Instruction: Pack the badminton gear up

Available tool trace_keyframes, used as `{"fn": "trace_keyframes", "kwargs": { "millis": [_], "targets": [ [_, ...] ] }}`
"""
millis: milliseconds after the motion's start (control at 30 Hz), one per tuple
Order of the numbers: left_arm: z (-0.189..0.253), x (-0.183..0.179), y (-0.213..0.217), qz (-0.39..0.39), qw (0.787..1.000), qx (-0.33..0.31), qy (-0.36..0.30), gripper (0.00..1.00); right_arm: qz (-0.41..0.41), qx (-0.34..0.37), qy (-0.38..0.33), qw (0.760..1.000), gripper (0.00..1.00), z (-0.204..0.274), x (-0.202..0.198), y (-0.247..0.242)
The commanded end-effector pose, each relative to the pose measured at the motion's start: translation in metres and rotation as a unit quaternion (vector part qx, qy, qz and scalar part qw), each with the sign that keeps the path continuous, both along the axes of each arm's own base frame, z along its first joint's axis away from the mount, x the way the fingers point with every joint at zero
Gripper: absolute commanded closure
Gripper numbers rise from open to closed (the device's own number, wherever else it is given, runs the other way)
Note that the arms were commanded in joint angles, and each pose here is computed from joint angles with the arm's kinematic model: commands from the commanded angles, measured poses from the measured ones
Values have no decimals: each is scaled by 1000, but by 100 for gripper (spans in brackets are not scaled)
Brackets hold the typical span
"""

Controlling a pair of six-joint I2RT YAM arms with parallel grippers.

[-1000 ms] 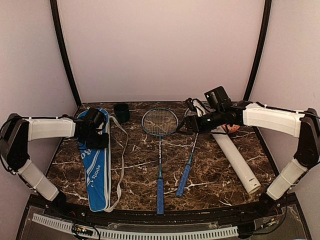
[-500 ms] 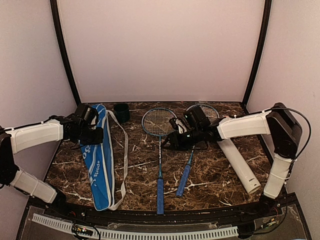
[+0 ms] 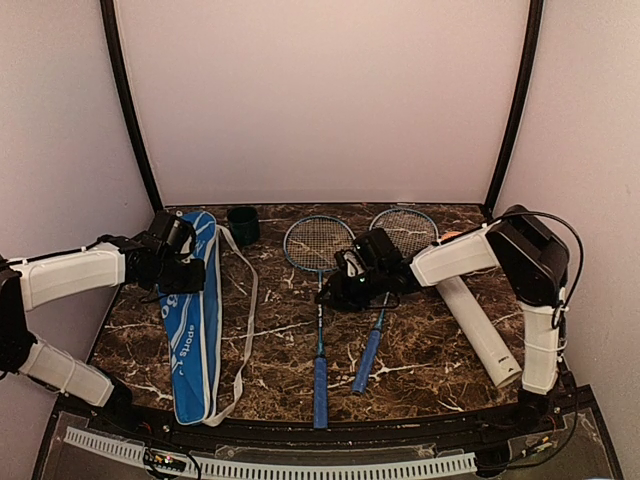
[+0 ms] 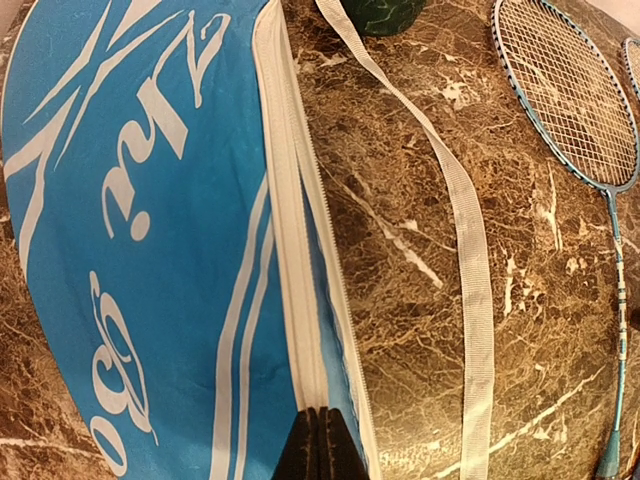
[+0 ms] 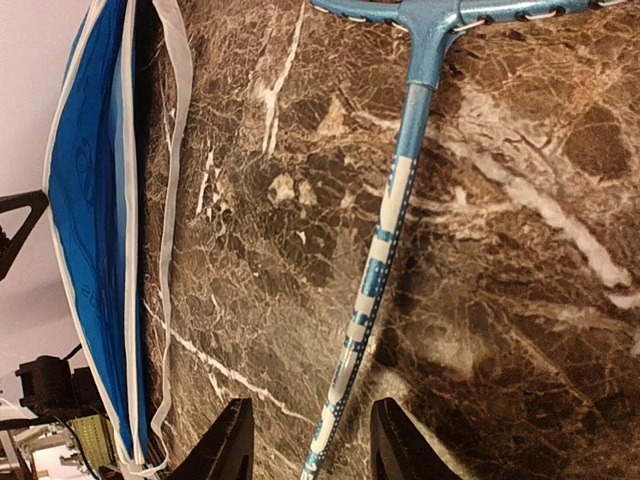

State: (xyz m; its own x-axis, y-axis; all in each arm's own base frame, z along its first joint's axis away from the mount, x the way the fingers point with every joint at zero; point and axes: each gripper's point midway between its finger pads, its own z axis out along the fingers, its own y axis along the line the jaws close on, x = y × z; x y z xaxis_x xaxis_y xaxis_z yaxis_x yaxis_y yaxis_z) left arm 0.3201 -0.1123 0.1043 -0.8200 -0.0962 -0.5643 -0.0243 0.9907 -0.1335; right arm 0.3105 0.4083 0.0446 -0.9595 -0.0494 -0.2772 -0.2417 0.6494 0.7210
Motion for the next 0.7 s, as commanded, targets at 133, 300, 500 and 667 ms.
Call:
{"fn": "trace_keyframes", "kwargs": {
  "millis": [133, 300, 500, 667],
  "targets": [
    [11, 3, 1, 6, 1000, -7, -25, 100, -16, 12, -8, 1000, 62, 5, 19, 20],
    [15, 4, 3, 12, 1000, -3, -29, 100, -26, 5, 11, 1000, 64, -12, 20, 18],
    [20, 4, 7, 22, 999, -2, -34, 100, -41, -9, 14, 999, 67, -19, 24, 14],
    [25, 2, 10, 30, 999, -5, -44, 100, -41, -2, 17, 999, 75, -22, 25, 18]
  ]
}}
